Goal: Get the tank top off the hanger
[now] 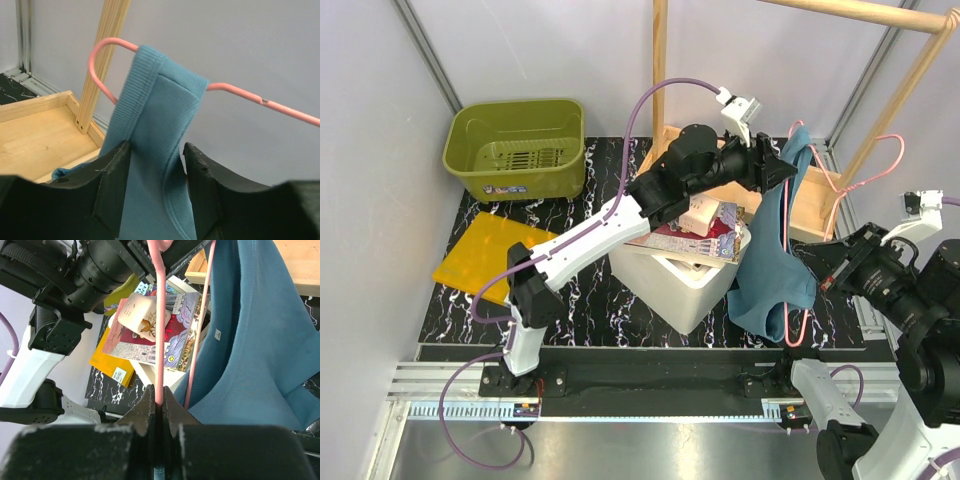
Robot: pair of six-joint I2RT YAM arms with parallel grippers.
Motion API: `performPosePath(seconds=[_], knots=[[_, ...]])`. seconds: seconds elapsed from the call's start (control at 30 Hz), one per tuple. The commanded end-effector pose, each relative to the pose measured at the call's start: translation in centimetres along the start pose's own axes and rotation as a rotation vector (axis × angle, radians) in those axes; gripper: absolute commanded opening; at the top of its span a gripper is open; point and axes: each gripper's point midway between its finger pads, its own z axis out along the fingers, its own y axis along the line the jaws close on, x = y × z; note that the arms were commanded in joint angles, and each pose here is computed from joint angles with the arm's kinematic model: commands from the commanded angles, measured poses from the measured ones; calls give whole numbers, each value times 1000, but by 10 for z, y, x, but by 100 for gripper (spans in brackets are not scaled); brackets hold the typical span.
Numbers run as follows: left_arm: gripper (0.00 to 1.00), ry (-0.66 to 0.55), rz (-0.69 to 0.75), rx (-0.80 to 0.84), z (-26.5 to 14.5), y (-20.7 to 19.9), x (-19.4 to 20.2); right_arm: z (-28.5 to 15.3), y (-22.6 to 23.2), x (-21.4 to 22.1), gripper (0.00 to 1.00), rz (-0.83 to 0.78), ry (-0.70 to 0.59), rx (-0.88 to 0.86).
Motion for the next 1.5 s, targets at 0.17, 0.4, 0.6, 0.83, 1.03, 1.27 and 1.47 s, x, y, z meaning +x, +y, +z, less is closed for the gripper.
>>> performPosePath(seconds=[0.17, 0.4, 0.6, 0.83, 1.03, 1.27, 1.47], knots=[[42, -132, -45, -4, 1, -11, -42, -11, 1, 28, 0, 46, 74, -15], [2, -152, -59, -25, 1, -9, -47, -16, -1, 34, 0, 40, 72, -8], [0, -222, -68, -93, -4, -4, -71, -12, -18, 56, 0, 56, 125, 32], [0, -327, -184, -185, 0, 12, -89, -21, -13, 83, 0, 7, 173, -56], [0, -355, -225, -272, 5, 34, -87, -34, -7, 89, 0, -40, 139, -88], [0, -380, -258, -321, 5, 57, -92, -44, -19, 89, 0, -63, 97, 0], [0, -331, -267, -287, 16, 58, -76, -39, -29, 72, 0, -65, 58, 75]])
